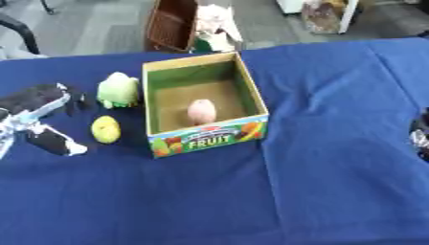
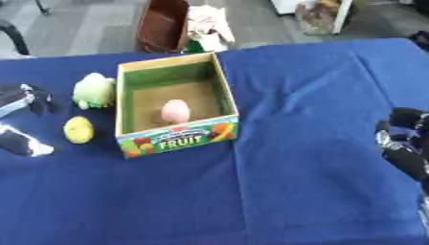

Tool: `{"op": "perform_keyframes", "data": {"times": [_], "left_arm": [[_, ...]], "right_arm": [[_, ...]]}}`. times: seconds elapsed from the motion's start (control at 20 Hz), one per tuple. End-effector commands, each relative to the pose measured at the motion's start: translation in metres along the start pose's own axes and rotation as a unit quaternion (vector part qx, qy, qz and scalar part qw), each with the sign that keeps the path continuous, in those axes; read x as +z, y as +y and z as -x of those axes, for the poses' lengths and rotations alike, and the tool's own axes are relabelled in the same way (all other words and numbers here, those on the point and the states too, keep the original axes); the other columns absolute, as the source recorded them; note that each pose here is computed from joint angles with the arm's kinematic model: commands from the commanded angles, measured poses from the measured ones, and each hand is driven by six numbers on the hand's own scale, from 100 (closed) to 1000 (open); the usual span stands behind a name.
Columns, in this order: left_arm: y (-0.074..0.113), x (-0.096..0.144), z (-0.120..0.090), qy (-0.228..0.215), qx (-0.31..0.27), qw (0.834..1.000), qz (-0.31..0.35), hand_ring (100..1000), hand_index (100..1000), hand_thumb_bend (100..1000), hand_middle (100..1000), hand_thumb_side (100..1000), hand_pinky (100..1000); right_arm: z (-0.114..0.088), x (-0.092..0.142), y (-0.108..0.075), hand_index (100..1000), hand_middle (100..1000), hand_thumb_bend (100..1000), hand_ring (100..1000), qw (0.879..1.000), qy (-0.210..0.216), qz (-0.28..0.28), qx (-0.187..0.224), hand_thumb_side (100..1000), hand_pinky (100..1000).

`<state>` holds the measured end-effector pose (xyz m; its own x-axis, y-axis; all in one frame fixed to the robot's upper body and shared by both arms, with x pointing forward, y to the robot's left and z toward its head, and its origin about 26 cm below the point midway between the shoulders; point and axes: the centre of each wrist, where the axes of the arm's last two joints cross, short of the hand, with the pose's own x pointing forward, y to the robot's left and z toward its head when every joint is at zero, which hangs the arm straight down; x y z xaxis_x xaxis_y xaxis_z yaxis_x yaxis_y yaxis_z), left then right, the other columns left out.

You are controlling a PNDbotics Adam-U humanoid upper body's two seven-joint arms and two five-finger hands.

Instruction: Pick up objects on the table and place them in the box.

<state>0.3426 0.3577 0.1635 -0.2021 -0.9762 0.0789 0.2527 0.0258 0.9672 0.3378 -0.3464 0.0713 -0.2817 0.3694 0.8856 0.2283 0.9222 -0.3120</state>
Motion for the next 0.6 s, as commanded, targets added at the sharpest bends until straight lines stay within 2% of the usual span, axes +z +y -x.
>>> {"op": "perform_keyframes", "data": {"times": [0.05,0.35,0.6], "left_arm": [[0.0,-0.003,0.009,0.018,-0.003,1.0,0.002,603,753,600,619,225,675],[-0.011,-0.014,0.01,0.017,0.006,1.0,0.016,598,751,596,615,224,670],[-0.015,-0.022,0.009,0.029,0.01,0.999,-0.013,585,748,579,605,223,662]], "right_arm": [[-0.007,-0.005,-0.01,728,643,181,725,1.0,-0.013,0.005,0.013,100,559],[-0.007,-0.005,-0.009,728,643,180,725,1.0,-0.013,0.004,0.012,100,559],[-0.006,-0.005,-0.008,728,643,181,725,1.0,-0.013,0.003,0.011,100,559]]}}
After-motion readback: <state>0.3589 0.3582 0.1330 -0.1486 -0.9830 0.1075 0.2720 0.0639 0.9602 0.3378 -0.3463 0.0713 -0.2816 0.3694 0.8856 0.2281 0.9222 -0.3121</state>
